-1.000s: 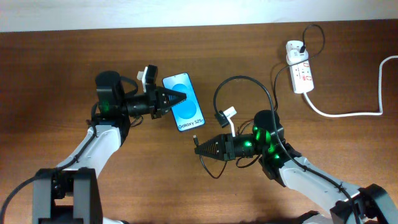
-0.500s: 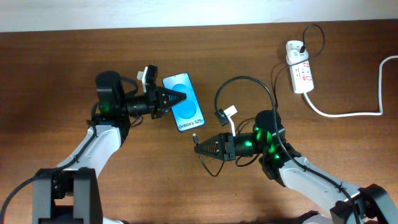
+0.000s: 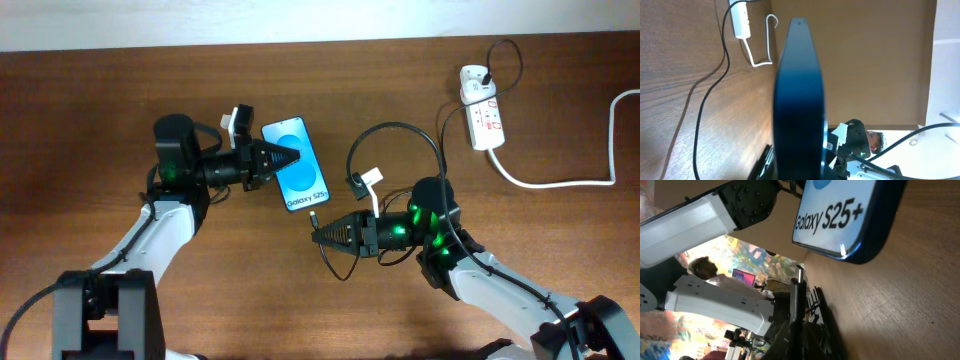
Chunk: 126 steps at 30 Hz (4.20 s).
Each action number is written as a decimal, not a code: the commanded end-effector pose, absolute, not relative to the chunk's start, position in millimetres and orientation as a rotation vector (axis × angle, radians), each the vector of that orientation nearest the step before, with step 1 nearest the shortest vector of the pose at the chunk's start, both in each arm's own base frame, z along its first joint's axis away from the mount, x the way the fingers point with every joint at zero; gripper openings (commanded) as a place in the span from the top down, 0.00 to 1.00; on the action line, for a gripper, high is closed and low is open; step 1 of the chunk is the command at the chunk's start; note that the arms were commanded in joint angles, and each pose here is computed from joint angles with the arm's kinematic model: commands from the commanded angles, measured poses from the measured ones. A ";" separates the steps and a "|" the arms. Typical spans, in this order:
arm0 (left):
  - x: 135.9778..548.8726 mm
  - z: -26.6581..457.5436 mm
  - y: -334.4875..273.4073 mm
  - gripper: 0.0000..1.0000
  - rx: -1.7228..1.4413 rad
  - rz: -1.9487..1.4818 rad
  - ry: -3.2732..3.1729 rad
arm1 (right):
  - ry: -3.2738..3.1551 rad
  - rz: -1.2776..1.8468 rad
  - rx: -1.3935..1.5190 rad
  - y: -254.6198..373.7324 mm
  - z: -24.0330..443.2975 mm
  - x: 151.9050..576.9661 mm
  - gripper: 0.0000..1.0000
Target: Plug charger to phone and switch on socket
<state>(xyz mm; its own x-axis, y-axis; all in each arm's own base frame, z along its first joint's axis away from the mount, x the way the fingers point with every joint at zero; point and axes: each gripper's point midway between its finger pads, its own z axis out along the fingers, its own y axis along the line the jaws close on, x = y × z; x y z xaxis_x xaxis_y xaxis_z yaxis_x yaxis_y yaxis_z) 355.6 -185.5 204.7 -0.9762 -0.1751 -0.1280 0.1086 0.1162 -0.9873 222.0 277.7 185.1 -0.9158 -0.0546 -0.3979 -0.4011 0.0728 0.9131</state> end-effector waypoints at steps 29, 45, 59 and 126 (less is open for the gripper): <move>351.0 210.9 -188.6 1.00 -0.011 -1.983 2.170 | 2.119 1.883 -0.397 278.5 176.9 229.8 0.96; 348.0 210.7 -195.4 1.00 0.027 -1.979 2.169 | 2.134 1.899 -0.371 278.6 177.1 229.6 0.96; 347.7 210.7 -195.9 1.00 0.032 -1.979 2.169 | 2.140 1.925 -0.409 282.9 177.8 221.2 0.96; 352.3 211.3 -184.4 1.00 0.010 -1.968 2.154 | 2.154 1.972 -0.354 283.2 183.5 221.5 0.96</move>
